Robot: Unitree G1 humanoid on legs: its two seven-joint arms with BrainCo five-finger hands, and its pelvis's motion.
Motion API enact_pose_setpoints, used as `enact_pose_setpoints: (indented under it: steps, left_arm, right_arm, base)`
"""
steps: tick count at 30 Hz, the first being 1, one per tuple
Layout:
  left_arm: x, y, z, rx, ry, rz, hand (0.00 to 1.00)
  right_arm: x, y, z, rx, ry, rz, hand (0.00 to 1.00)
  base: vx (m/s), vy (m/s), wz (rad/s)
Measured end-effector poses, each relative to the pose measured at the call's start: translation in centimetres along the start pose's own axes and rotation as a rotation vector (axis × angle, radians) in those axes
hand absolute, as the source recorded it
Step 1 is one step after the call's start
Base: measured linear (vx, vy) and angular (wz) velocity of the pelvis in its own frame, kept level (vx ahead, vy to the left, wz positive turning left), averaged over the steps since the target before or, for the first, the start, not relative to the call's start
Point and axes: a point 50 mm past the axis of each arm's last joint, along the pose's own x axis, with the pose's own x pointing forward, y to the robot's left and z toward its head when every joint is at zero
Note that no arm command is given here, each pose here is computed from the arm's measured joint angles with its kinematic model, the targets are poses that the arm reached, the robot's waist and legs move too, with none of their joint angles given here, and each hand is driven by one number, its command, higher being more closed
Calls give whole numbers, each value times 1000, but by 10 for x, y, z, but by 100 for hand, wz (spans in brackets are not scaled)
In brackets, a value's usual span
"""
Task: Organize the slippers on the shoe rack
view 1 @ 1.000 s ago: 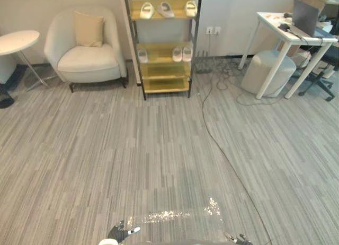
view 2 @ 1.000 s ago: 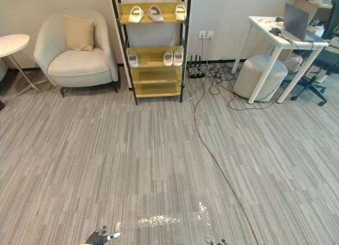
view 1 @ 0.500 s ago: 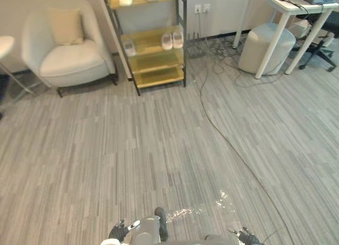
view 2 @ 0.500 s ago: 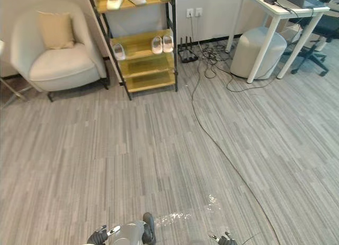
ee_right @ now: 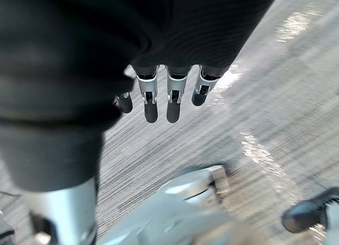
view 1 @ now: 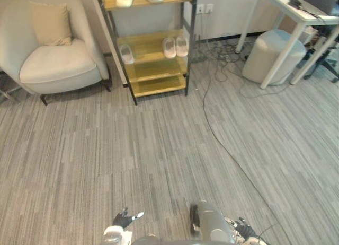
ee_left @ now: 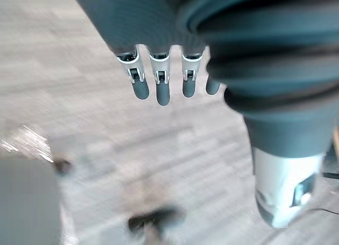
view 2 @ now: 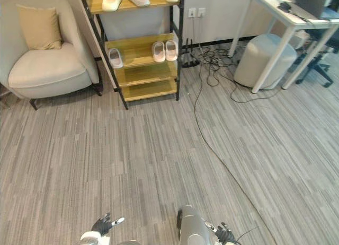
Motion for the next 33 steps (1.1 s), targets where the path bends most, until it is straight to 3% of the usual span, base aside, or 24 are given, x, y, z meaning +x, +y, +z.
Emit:
enact_pose_setpoints:
  steps: [5,8,16,19,23,29,33]
  left_arm:
    - [1,-3,9,-156,-36,36,0]
    - [1,-2,14,-160,-61,39,0]
    - [0,3,8,-121,-46,40,0]
    - [0,19,5,-88,-27,69,0]
    - [2,17,2,-6,9,43,0]
    - [3,1,5,23,7,-6,0]
    - [2,8,1,20,16,15,0]
  right_arm:
    - [0,-3,9,0,-47,-7,0]
    - [0,2,14,11,-72,0,0]
    - [2,-1,15,1,-55,-10,0]
    - [0,14,0,14,-6,22,0]
    - [-1,12,-5,16,8,17,0]
    - [3,3,12,-47,-36,8,0]
    - [0,5,0,-44,0,13,0]
  base:
    - [544,-177,28]
    - [403,-65,-1]
    - [389,170,-44]
    - [466,176,-44]
    - [542,218,-6]
    - [416,-13,20]
    - [400,-212,31]
